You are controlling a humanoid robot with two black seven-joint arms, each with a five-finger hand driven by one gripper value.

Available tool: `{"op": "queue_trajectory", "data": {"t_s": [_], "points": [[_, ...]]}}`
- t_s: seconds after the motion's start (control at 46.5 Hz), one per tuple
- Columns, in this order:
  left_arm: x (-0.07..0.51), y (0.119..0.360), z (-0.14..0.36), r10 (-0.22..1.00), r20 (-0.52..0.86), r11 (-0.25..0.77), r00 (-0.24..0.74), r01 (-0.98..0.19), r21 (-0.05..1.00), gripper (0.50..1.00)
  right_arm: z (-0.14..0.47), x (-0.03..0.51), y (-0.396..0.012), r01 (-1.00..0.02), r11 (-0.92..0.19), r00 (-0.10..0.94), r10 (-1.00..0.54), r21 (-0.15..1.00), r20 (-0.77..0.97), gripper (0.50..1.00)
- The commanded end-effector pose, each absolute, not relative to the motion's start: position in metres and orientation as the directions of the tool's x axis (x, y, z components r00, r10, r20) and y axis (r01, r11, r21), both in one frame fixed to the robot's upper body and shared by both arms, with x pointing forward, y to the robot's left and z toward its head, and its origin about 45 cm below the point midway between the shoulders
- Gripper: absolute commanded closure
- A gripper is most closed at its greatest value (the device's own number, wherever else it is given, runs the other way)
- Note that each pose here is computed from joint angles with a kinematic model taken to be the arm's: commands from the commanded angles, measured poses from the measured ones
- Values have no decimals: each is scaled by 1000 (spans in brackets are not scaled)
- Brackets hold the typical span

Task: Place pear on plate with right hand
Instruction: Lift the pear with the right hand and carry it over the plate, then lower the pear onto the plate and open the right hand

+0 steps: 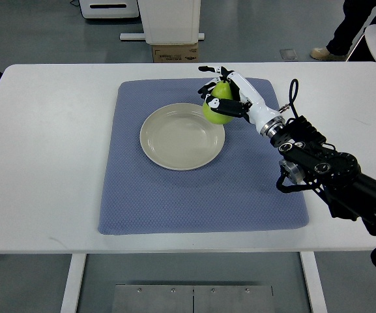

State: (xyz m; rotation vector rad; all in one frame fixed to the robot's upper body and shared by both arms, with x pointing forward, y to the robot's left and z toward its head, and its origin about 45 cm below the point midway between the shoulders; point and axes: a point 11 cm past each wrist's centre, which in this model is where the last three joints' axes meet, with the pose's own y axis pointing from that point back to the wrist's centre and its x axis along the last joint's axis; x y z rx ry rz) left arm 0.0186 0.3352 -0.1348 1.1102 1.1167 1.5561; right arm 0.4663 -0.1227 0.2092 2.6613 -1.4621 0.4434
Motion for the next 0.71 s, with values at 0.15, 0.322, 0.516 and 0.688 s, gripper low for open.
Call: {"op": "queue_trajectory", "data": {"t_s": [0.15, 0.322, 0.516, 0.688], "points": [[19, 335, -135, 967, 160, -193, -198, -157, 969, 500, 218, 469, -119, -828, -554, 509, -808, -88, 295, 1000], [19, 335, -135, 967, 160, -193, -198, -159, 968, 500, 217, 463, -108, -805, -587, 542, -787, -85, 295, 1000], [19, 335, -135, 967, 160, -193, -198, -159, 968, 500, 214, 445, -83, -752, -655, 615, -739, -81, 275, 1000], [19, 335, -135, 967, 160, -193, -198, -157, 969, 500, 211, 440, -78, -737, -671, 632, -725, -74, 275, 1000]]}}
